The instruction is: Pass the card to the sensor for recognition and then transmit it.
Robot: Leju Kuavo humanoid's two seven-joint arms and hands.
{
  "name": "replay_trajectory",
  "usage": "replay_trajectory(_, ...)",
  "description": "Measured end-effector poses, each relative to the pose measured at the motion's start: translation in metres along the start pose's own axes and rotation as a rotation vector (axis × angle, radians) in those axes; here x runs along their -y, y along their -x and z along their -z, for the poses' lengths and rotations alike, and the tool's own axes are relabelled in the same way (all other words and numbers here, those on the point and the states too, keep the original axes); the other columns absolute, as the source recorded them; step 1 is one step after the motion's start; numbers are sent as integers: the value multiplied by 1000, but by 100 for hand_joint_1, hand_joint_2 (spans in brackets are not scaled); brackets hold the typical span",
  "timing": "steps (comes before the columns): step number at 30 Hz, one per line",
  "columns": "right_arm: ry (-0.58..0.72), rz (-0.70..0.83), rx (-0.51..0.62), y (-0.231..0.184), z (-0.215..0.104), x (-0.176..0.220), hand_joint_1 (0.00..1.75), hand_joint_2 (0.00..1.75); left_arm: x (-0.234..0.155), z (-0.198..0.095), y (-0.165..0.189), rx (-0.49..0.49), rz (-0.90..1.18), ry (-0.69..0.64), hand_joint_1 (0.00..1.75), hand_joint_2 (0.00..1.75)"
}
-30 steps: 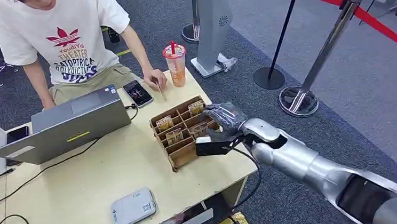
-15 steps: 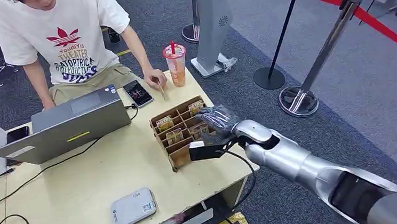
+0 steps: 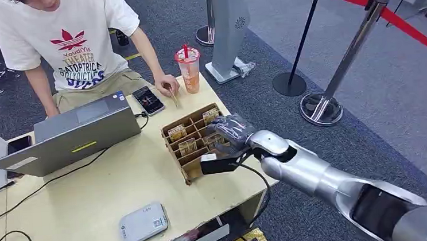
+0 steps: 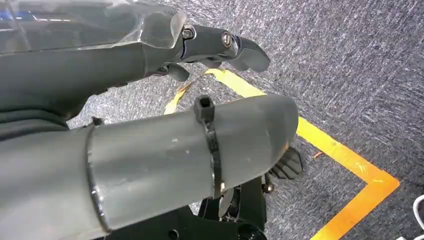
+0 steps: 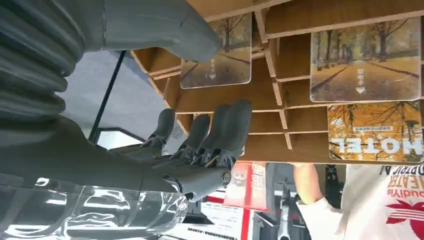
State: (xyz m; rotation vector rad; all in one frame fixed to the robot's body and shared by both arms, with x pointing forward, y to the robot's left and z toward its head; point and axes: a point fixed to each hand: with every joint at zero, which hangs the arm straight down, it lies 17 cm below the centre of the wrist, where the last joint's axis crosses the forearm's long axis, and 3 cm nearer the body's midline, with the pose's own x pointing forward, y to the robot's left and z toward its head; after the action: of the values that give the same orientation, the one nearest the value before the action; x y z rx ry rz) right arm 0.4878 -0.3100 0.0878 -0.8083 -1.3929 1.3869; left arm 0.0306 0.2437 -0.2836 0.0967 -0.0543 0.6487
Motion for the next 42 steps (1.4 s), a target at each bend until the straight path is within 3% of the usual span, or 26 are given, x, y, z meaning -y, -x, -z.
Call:
replay_trajectory(35,-43,-40,-29,13,5,4,77,175,-1,0,1,-5,0,-1,0,0)
replay_trajectory(37,-49,-42,-29,14,5,3,84,175,-1,0,1,-5,0,-2,0,0)
replay_trajectory(42,-66,-45,-29,14,5,-1,82,175,-2,0,2,-5,0,-8,0,0)
